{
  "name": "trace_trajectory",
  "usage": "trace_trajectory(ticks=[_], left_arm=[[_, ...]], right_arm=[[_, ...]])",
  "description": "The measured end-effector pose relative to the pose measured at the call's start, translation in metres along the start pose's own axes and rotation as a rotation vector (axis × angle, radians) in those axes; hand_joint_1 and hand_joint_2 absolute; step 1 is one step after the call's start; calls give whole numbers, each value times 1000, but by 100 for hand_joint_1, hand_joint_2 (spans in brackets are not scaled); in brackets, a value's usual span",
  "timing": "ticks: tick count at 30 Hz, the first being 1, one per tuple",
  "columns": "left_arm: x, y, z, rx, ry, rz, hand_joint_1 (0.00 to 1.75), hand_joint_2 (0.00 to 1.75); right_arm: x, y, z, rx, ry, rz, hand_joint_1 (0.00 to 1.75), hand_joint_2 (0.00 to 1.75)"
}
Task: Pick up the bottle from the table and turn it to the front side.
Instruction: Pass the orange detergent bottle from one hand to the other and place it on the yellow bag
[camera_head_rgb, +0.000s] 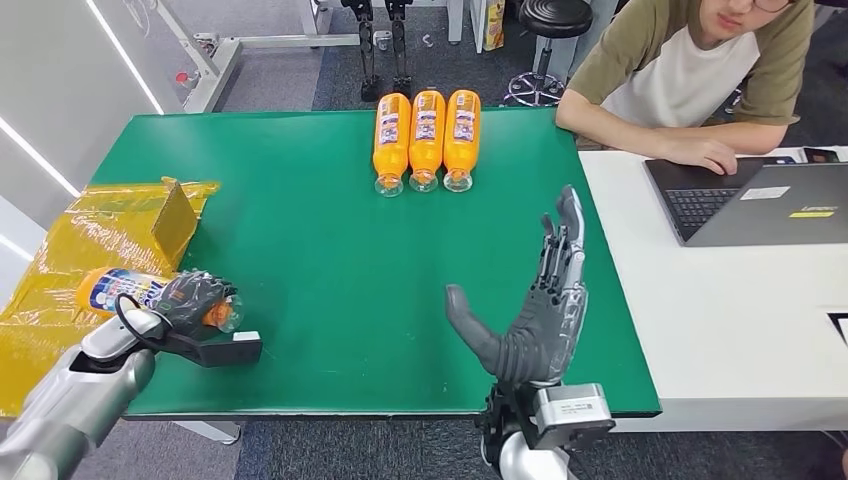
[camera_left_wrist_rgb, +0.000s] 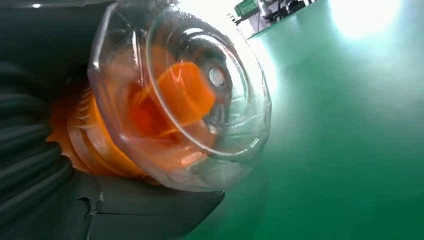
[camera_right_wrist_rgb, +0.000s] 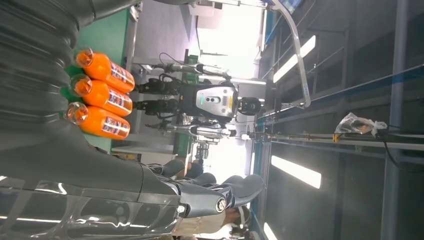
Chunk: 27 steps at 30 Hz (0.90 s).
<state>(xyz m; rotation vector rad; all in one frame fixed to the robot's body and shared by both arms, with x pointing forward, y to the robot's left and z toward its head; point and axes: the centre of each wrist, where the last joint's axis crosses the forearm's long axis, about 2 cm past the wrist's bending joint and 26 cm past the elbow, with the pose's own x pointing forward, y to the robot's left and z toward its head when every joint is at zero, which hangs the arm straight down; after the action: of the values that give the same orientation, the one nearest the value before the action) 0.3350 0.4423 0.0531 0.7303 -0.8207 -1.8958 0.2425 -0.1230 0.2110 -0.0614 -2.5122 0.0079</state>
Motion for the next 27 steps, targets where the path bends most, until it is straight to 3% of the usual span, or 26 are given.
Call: trace_trajectory(ticks=[3,13,21,27], left_arm=[[5,-1,-2,1,7,10,1,175],[21,-2,-10,57,103,78,0,175],[34,-1,-15,146,49,191,0,175],[40,24,-18,319,2,249,0,175]], right_arm=[[0,0,1,2,2,-1,0,175],[0,1,7,11,4,10,0,175],[-1,1,10,14,13,11,0,175],[-1,1,14,-1,25,21,0,175]])
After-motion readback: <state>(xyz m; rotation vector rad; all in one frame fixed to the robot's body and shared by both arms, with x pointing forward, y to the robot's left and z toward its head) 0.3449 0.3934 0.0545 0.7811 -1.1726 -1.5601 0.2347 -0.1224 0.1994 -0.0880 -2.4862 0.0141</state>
